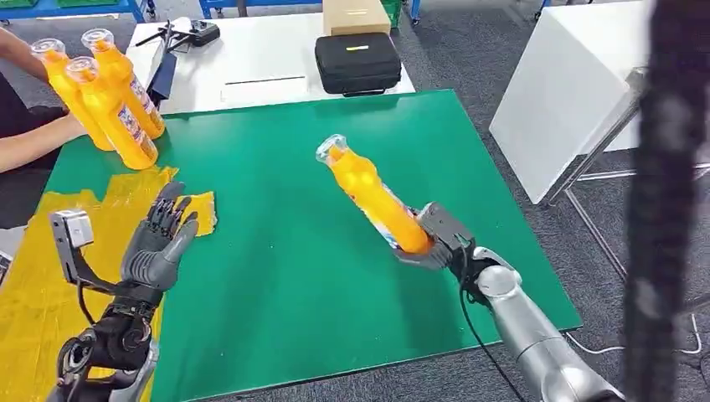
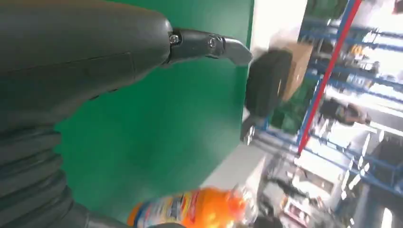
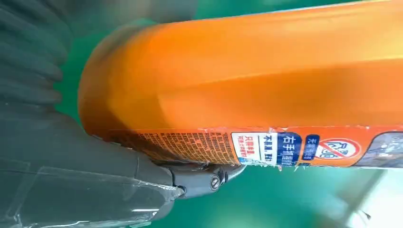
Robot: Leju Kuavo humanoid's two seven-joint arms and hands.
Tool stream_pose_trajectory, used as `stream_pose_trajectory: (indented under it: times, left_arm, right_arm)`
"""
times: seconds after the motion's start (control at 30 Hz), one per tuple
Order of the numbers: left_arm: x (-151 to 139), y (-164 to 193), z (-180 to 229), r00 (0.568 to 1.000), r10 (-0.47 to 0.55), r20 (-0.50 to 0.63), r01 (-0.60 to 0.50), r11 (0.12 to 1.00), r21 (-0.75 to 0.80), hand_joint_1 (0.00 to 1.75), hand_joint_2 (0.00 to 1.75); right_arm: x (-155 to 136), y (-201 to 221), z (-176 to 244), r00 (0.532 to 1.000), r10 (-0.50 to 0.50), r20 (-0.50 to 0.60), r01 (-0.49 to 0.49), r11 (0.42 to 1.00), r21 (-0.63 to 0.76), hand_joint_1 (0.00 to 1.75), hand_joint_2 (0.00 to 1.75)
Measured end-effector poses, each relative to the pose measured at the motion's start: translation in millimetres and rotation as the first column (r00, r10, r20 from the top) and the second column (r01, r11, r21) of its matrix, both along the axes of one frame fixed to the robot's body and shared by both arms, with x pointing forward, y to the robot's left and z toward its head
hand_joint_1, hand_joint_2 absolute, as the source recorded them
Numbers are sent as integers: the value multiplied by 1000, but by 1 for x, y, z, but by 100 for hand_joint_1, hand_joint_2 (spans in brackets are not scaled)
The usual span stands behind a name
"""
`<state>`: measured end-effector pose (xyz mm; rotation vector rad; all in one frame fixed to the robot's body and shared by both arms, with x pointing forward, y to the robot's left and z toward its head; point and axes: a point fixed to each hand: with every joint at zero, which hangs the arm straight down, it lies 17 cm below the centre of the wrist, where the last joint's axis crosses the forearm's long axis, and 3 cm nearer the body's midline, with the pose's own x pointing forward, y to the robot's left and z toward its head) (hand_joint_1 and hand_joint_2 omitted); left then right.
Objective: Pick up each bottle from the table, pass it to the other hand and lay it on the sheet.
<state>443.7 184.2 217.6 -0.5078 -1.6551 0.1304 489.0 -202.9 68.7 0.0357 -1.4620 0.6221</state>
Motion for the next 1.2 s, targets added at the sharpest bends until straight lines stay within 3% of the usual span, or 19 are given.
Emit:
stream_pose_trajectory:
  times: [0.27,0.53,1.0,1.2]
  left_arm:
    - [-12,-65,14,987,-162,-20,159,982,-103,0,175]
    - [-19,-104,29,973,-232,0,230,965,-123,0,175]
    - [-12,-126,46,971,-241,7,239,956,-170,0,175]
    - [-3,-121,49,982,-191,2,188,965,-184,0,175]
  right_arm:
    - [20,57,53,994,-24,105,14,996,94,175,175]
    - [25,96,80,992,-13,127,-8,987,160,175,175]
    - [13,161,110,987,43,153,-72,979,191,175,175]
    - [2,189,114,984,77,160,-102,983,152,175,175]
